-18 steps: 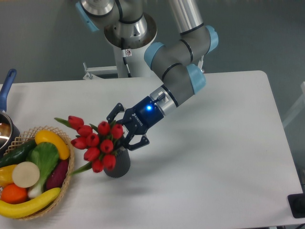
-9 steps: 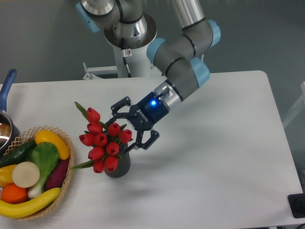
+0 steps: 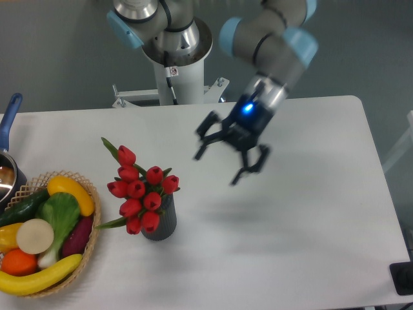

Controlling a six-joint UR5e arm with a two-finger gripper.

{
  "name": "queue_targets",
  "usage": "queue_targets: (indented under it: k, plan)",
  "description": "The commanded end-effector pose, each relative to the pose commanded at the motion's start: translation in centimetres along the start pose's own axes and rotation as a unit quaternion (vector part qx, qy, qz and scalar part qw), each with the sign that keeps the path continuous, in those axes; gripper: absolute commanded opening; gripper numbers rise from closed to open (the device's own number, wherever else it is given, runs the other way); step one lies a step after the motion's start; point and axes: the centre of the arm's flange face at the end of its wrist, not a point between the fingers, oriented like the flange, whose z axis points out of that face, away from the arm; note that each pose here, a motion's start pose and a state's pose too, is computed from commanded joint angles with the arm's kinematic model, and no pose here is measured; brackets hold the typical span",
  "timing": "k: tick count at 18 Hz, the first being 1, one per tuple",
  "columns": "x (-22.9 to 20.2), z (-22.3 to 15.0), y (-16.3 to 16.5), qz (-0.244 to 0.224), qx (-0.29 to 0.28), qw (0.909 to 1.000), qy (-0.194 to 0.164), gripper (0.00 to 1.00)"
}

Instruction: Insert the flowers into the vase

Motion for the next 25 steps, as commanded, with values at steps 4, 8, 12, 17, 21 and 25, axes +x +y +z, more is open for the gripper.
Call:
queue_targets:
  k: [4, 8, 12, 17, 21, 25]
  plan:
    - [-3.1, -3.4, 0.0, 0.02, -0.099, 0.9931, -0.06, 1.0]
    - [-5.0, -5.0, -1.0, 0.043, -0.199, 0.9739, -0.1, 1.0]
    - [-4.2, -6.4, -2.7, 0.047, -0.256, 0.9619, -0.083, 1.0]
    - [-5.1, -9.0, -2.3, 0.184, -0.38, 0.9067, 0.007, 1.0]
    - [-5.8, -11.5, -2.1, 0.225, -0.417, 0.8783, 0.064, 1.0]
    - [-5.8, -11.8, -1.8, 0.226, -0.417, 0.8779, 0.066, 1.0]
